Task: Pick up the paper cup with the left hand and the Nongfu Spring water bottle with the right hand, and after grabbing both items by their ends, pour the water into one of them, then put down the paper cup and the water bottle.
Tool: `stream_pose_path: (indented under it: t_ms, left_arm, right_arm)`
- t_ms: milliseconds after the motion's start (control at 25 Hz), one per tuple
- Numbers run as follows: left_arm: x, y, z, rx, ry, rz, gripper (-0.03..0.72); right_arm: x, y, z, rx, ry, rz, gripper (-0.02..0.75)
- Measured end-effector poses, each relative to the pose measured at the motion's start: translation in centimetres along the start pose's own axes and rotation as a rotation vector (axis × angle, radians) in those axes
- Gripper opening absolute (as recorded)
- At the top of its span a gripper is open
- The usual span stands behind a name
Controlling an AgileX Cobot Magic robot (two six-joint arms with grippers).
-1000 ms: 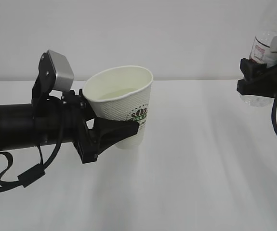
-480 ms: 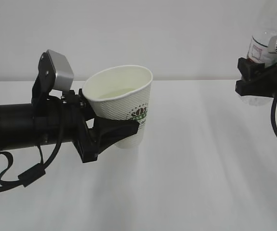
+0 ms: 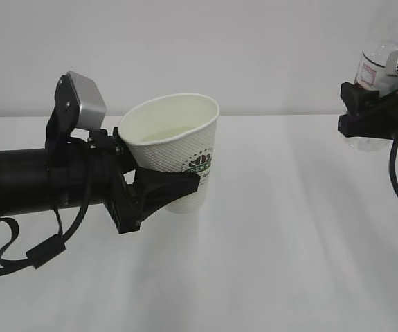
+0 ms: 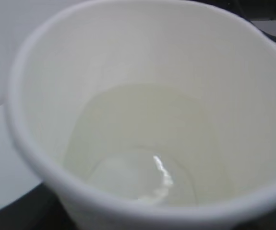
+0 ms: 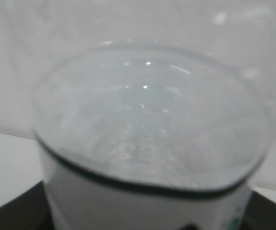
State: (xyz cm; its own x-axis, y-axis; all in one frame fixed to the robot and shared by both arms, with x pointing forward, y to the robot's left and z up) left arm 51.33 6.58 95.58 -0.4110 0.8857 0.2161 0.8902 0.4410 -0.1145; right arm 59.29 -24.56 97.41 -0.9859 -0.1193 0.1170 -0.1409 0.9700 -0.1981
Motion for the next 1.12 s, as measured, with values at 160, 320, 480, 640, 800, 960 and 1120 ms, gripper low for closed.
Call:
stream_pose_path:
  t_ms: [160, 320, 480, 640, 800, 960, 1120]
  left_arm:
    - [0.0, 0.0, 0.0, 0.000, 0.000, 0.000, 0.490]
    - [0.0, 0.0, 0.0, 0.000, 0.001, -0.001, 0.490]
    - [0.0, 0.0, 0.0, 0.000, 0.001, -0.001, 0.490]
    - [0.0, 0.2, -0.1, 0.011, -0.006, -0.012, 0.490]
    - [0.0, 0.6, -0.4, 0.000, -0.025, -0.042, 0.490]
    - [0.2, 1.3, -0.6, -0.001, -0.044, -0.077, 0.489]
    - [0.8, 2.8, -0.8, 0.012, -0.055, -0.129, 0.489]
  right_arm:
    - [0.0, 0.0, 0.0, 0.000, 0.000, 0.000, 0.465]
    - [0.0, 0.0, 0.0, -0.002, 0.000, 0.000, 0.465]
    - [0.0, 0.0, 0.0, -0.002, 0.000, 0.000, 0.465]
    - [0.0, 0.0, 0.0, -0.002, 0.000, 0.000, 0.465]
    - [0.0, 0.0, 0.0, -0.002, 0.000, 0.000, 0.465]
    - [0.0, 0.0, 0.0, -0.002, 0.000, 0.000, 0.465]
    - [0.0, 0.0, 0.0, -0.002, 0.000, 0.000, 0.465]
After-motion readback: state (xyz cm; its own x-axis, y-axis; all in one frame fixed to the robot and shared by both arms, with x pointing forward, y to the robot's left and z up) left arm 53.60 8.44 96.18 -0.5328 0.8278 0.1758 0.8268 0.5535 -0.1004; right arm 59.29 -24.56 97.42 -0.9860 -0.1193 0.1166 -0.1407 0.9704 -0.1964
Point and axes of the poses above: a point on each arm's last joint axis where the gripper is mounted, x pointing back along that axis away from the gripper, y along the wrist's bending axis when the last joint is at zero, z = x × y, the point moved 6 cm from there along -x, pointing out along that axis toward the gripper, and after that the axes turned 3 degrees about x, right-handed, at the moved point
